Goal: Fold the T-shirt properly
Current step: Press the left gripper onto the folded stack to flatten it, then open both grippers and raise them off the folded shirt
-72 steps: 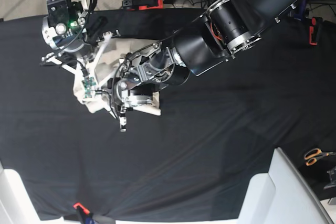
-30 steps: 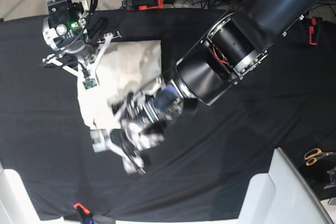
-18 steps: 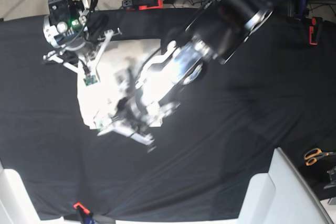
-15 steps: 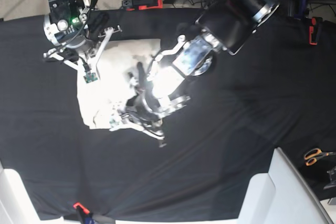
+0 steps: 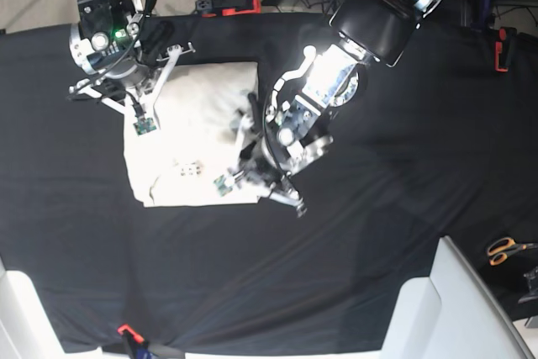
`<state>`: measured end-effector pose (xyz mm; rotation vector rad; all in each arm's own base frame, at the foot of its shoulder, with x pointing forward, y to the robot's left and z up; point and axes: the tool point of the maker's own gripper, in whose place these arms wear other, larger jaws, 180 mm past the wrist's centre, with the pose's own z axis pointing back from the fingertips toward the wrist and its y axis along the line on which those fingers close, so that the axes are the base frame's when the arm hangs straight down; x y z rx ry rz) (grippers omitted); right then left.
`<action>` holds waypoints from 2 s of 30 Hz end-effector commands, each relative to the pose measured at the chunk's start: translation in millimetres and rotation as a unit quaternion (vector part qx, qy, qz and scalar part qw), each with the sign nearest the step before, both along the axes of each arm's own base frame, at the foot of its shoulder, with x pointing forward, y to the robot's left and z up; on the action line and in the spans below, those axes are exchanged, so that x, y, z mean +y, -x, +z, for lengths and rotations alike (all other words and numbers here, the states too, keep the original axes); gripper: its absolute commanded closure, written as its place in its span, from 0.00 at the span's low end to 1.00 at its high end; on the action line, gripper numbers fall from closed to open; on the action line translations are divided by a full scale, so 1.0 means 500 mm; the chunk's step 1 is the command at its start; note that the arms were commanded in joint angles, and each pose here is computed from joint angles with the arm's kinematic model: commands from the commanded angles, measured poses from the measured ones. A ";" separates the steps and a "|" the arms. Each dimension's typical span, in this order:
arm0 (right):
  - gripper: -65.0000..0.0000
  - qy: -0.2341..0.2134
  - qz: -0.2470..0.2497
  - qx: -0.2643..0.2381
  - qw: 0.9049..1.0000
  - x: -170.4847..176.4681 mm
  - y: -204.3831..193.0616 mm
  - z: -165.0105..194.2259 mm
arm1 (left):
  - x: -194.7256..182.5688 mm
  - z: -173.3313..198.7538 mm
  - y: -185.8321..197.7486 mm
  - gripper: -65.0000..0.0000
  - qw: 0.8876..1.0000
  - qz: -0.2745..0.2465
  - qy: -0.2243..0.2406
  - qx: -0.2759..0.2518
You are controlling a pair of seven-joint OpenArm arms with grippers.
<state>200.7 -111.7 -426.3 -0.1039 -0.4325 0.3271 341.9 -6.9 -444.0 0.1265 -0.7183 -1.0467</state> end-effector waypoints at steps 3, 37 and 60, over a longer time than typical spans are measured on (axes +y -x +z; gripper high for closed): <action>0.92 -0.003 0.000 -0.017 1.000 0.004 -0.015 0.014 | -0.010 0.019 -0.023 1.00 1.000 -0.003 0.006 -0.017; 0.92 -0.001 0.001 -0.018 1.000 0.001 -0.017 0.015 | -0.047 -0.012 -0.134 1.00 0.999 -0.023 0.031 -0.010; 0.92 -0.040 0.095 -0.048 0.994 0.057 0.017 0.008 | -0.092 0.111 0.101 1.00 0.980 0.019 0.186 -0.072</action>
